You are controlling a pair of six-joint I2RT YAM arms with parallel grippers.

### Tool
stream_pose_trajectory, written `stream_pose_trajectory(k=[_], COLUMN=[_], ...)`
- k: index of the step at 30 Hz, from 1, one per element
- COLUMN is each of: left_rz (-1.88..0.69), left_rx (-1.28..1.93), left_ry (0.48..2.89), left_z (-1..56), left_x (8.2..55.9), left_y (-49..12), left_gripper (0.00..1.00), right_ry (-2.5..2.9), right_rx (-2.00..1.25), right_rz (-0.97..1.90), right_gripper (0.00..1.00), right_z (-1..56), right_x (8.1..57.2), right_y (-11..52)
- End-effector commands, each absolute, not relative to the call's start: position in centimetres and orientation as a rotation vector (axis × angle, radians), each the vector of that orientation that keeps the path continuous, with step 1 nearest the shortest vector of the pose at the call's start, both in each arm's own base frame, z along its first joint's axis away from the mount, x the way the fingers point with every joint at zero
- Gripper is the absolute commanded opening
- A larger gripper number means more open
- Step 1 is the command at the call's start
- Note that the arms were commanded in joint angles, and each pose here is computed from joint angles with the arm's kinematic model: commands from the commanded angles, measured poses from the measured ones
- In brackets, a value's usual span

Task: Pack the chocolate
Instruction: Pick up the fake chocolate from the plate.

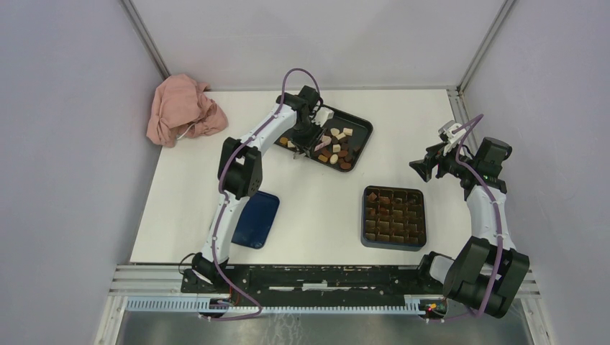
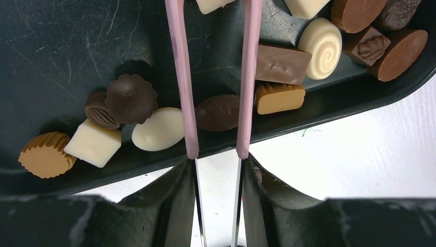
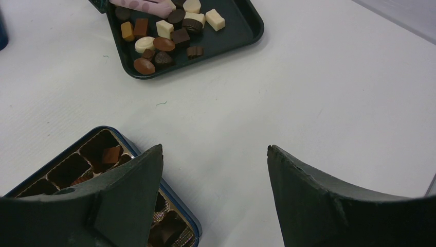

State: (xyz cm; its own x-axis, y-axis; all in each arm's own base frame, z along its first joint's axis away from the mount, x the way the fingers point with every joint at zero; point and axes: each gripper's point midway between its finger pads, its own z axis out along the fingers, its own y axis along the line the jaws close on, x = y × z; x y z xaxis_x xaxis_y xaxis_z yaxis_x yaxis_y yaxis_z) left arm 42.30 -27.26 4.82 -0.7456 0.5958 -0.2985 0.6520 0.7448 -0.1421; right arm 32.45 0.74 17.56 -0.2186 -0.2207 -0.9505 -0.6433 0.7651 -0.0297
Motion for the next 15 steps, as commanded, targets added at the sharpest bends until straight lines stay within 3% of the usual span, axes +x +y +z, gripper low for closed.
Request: stream_pose_trajectory(k=[1,15], left_rz=[-0.405,-0.429], left_rx=[0.927,0.876], left_ry=[2.714,2.687], left_z=[4.6,6.9], left_x=[42.8,42.1], left_y=[-28.3,-27.9], left_gripper=[0.42,0.17], right_ry=[1.737,1.734], right_rx=[-0.713,-0.717], right_rz=[0.423,0.420], right_gripper=[0.80,0.79], right_z=[19.1,19.3], right_x=[33.0,33.0], right_y=[0.8,0.8])
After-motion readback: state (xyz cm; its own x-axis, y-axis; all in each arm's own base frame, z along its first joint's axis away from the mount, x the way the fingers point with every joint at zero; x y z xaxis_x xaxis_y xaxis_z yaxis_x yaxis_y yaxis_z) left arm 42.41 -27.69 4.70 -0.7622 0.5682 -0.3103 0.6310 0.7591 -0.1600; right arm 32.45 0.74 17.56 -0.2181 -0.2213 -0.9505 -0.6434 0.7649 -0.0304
